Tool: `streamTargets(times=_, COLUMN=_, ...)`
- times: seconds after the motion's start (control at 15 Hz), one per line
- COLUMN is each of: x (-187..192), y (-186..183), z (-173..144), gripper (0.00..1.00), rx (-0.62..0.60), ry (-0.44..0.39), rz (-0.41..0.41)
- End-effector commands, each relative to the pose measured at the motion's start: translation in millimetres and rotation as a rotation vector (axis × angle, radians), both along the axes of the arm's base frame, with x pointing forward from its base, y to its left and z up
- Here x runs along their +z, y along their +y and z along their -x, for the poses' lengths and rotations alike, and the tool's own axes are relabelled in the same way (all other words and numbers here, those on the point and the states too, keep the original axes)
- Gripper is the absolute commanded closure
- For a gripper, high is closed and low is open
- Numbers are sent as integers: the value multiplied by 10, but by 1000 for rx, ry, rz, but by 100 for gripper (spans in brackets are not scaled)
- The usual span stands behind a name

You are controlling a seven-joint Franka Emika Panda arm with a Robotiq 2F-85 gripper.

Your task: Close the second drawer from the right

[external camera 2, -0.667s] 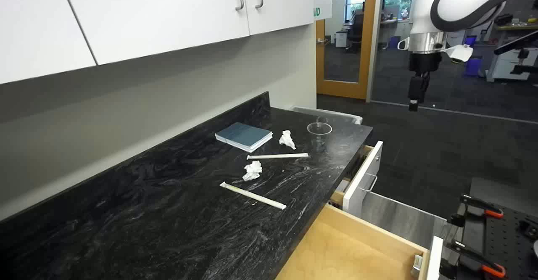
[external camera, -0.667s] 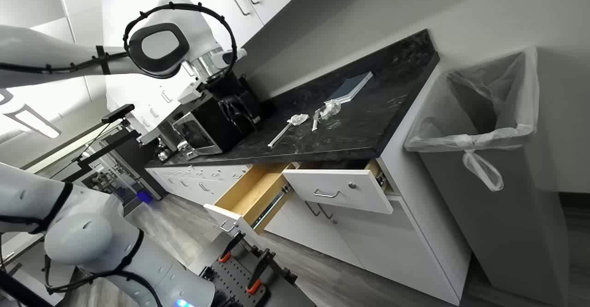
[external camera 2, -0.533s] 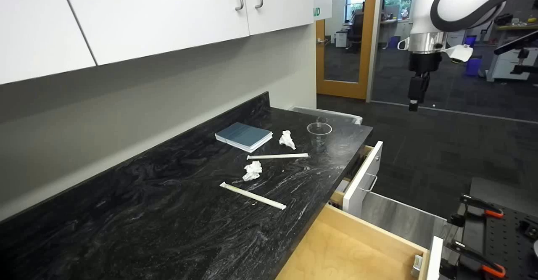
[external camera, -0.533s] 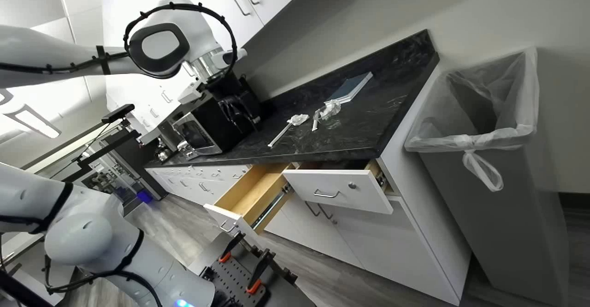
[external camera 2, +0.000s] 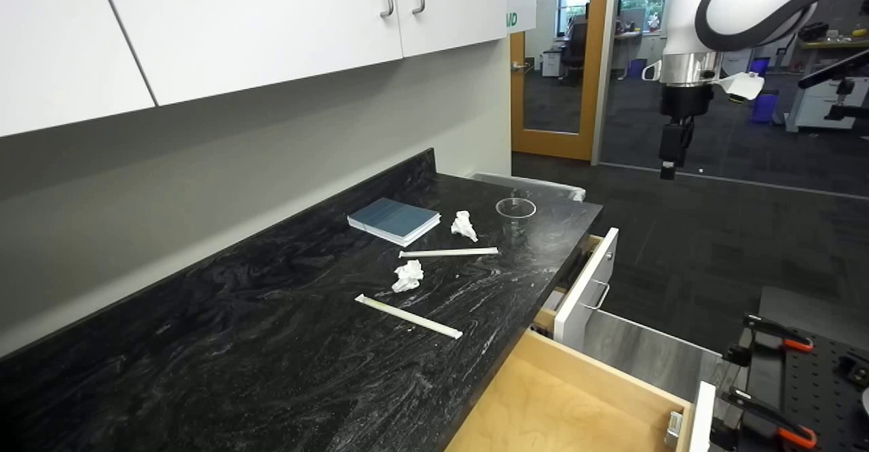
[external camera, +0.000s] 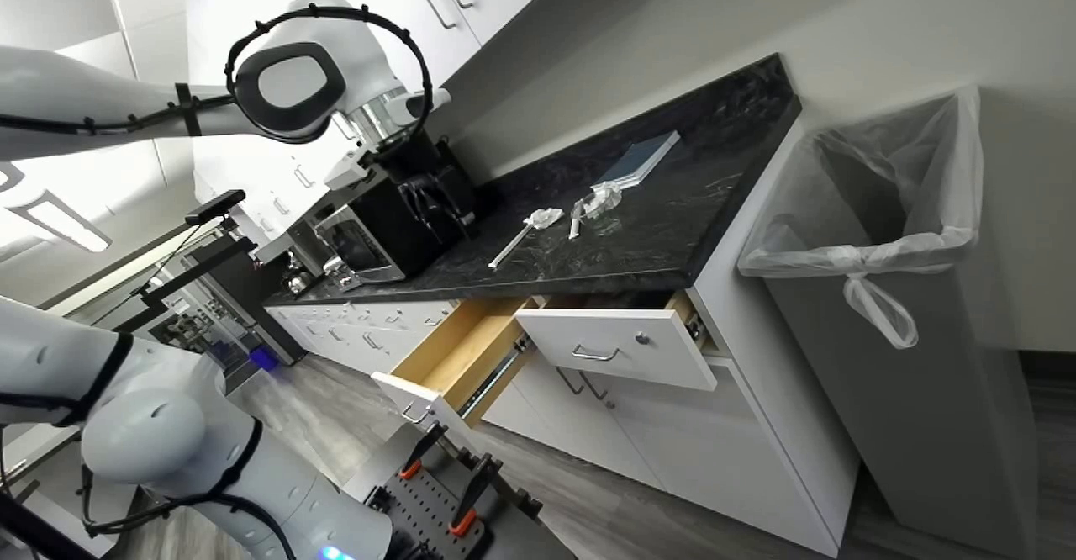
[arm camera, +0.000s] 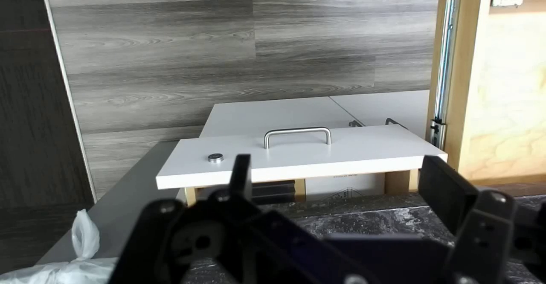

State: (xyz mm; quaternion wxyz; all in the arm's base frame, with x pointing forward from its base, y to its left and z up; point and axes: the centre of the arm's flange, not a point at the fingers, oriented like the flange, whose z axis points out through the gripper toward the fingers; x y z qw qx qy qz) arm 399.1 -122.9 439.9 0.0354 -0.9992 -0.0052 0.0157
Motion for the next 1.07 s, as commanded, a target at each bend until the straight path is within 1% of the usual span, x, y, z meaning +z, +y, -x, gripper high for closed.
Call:
streamTargets(times=0.0, x=0, y=0, z=0, gripper=0, rx=0, ry=0, rz=0)
streamTargets(times=0.53, x=0, y=0, z=0, gripper=0, rx=0, ry=0, rz=0)
streamTargets(times=0.6, x=29, y=92, z=13, gripper=0, rx=16, ry=-9, rz=22)
streamTargets(times=0.67, x=52, y=209, z=25, gripper=0, rx=41, ry=-19, rz=42)
streamTargets(times=0.8, x=65, y=664, z=84, gripper=0, rx=162, ry=-20, rz=108)
streamTargets(times=0.87, x=40, y=900, z=111, gripper=0, rx=213, ry=-11, rz=137)
streamTargets(times=1.0, x=-124, y=1460, z=233, gripper=0, rx=334, ry=11, rz=185)
